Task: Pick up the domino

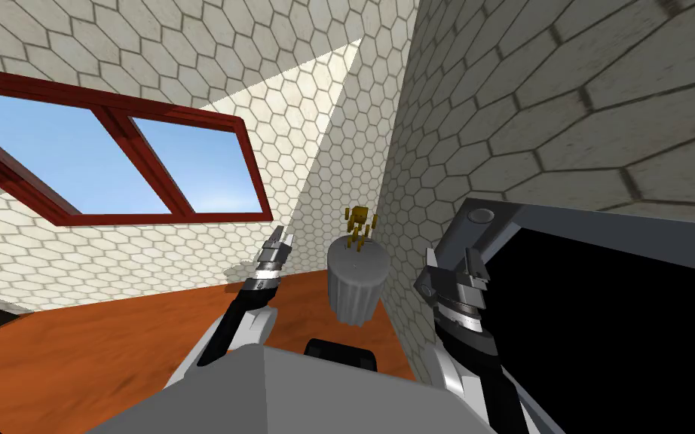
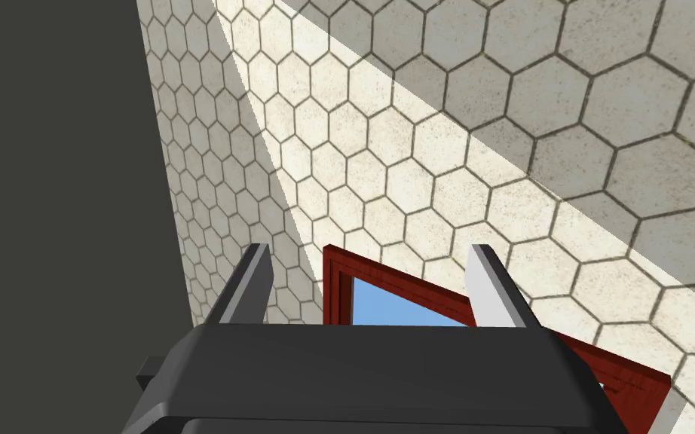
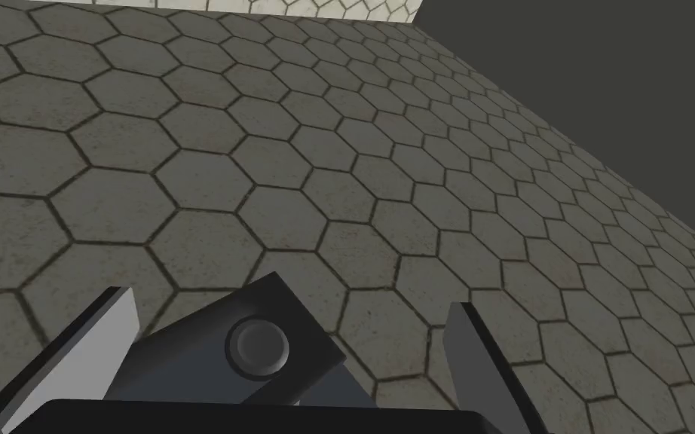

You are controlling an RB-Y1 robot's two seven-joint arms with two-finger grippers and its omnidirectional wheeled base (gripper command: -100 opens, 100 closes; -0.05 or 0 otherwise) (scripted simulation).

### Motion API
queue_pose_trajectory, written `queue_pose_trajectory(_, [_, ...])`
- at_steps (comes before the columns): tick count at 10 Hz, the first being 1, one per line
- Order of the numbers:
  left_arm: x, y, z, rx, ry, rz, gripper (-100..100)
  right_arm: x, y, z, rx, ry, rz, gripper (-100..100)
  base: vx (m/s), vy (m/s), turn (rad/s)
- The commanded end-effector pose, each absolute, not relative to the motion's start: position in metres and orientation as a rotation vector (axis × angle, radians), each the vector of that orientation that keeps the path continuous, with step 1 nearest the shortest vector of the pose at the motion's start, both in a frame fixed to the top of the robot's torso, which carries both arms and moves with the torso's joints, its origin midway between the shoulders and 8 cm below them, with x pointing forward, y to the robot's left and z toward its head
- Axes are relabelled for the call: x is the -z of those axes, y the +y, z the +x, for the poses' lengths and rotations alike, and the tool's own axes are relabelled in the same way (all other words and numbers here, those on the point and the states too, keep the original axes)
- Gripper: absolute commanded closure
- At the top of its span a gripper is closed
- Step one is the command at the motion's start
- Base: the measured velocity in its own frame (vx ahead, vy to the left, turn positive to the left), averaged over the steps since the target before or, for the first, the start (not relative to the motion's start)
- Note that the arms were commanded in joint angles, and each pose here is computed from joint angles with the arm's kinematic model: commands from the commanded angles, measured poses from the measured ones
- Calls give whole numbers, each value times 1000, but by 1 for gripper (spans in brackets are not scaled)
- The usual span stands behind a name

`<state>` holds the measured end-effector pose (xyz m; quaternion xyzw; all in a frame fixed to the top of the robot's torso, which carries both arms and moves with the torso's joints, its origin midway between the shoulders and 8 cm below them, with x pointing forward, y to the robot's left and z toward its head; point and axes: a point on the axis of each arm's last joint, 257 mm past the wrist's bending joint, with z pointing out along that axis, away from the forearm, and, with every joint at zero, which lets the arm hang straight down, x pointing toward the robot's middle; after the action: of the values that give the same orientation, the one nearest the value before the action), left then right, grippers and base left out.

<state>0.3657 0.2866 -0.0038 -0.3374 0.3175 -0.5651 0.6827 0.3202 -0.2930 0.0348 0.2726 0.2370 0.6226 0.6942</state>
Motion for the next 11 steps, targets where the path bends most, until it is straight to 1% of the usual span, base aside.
queue_pose_trajectory(1, [15, 292, 368, 1242, 768, -757, -100, -35, -293, 320, -1390, 529, 608, 0, -12, -27, -243])
queue_pose_trajectory(4, [43, 309, 370, 1181, 855, -800, -100, -35, -293, 320, -1390, 529, 608, 0, -28, -52, -278])
queue_pose_trajectory(9, [119, 366, 362, 1010, 1003, -984, -100, -35, -293, 320, -1390, 529, 608, 0, -19, -89, -415])
queue_pose_trajectory(10, [119, 366, 362, 1010, 1003, -984, -100, -35, -293, 320, -1390, 529, 608, 0, -3, -58, -191])
queue_pose_trajectory(11, [138, 380, 356, 966, 1030, -1034, -100, -35, -293, 320, -1390, 529, 609, 0, 8, -55, -283])
